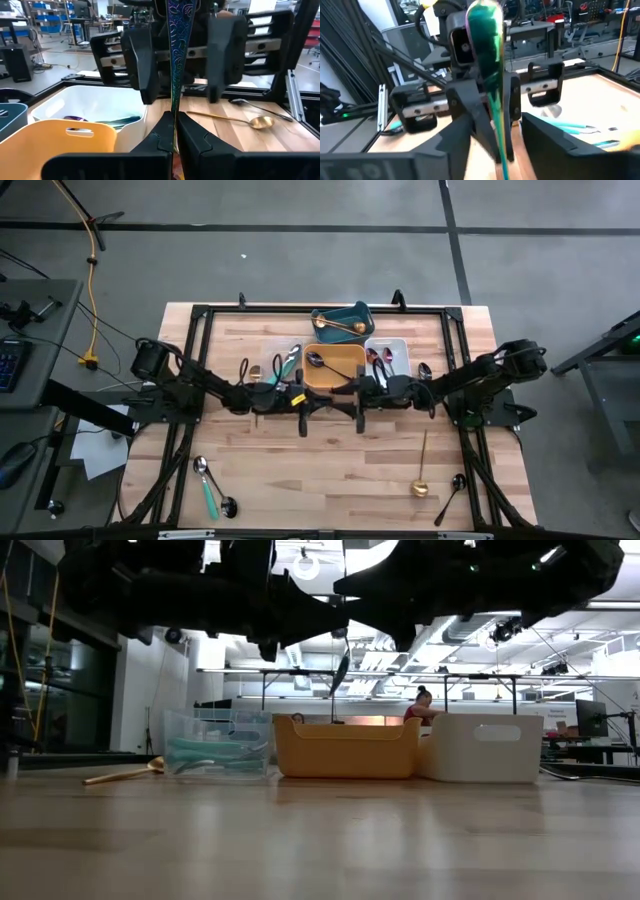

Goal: Sort silverware by color (type)
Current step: Put the distorted-color spoon into the white bin

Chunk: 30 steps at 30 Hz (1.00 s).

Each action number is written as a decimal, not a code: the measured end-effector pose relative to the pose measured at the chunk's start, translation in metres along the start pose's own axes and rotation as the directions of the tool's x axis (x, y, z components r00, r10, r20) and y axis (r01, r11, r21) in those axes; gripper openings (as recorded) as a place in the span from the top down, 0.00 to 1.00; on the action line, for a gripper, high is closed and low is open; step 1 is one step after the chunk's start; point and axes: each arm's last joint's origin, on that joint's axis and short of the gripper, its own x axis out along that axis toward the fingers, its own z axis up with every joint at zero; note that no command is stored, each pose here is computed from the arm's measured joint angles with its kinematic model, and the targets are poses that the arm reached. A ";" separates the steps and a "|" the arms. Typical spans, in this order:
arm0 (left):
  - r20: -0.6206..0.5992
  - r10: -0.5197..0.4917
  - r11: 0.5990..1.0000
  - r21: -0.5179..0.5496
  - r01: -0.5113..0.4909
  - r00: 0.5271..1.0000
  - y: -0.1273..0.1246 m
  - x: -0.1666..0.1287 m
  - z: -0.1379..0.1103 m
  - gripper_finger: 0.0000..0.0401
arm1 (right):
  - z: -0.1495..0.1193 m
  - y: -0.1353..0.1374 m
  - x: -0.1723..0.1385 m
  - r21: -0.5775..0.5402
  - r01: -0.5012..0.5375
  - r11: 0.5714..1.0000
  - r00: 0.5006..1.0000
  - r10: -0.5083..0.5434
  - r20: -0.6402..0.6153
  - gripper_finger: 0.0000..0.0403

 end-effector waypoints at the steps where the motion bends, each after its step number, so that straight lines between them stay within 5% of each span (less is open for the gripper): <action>1: -0.002 -0.008 1.000 -0.002 0.008 1.000 0.000 0.000 0.000 1.00 | 0.002 0.000 0.001 0.000 0.000 1.000 1.000 0.000 0.000 0.64; 10: -0.014 -0.014 1.000 -0.011 0.014 1.000 0.002 0.001 -0.001 1.00 | 0.001 0.002 0.009 -0.016 0.007 1.000 0.998 -0.008 -0.062 0.96; 17: -0.015 -0.010 1.000 -0.003 0.010 1.000 0.002 0.001 -0.001 0.96 | 0.001 0.002 0.009 -0.019 0.008 1.000 0.998 -0.010 -0.065 0.96; 25: -0.050 -0.003 1.000 0.007 0.004 0.999 0.003 -0.001 -0.005 0.80 | 0.005 0.002 0.004 -0.046 0.013 0.999 0.994 -0.018 -0.105 0.97; 30: -0.154 0.003 0.999 0.036 0.003 0.988 0.004 -0.008 -0.001 0.71 | 0.008 -0.001 -0.006 -0.091 0.093 0.991 0.978 -0.109 -0.181 0.98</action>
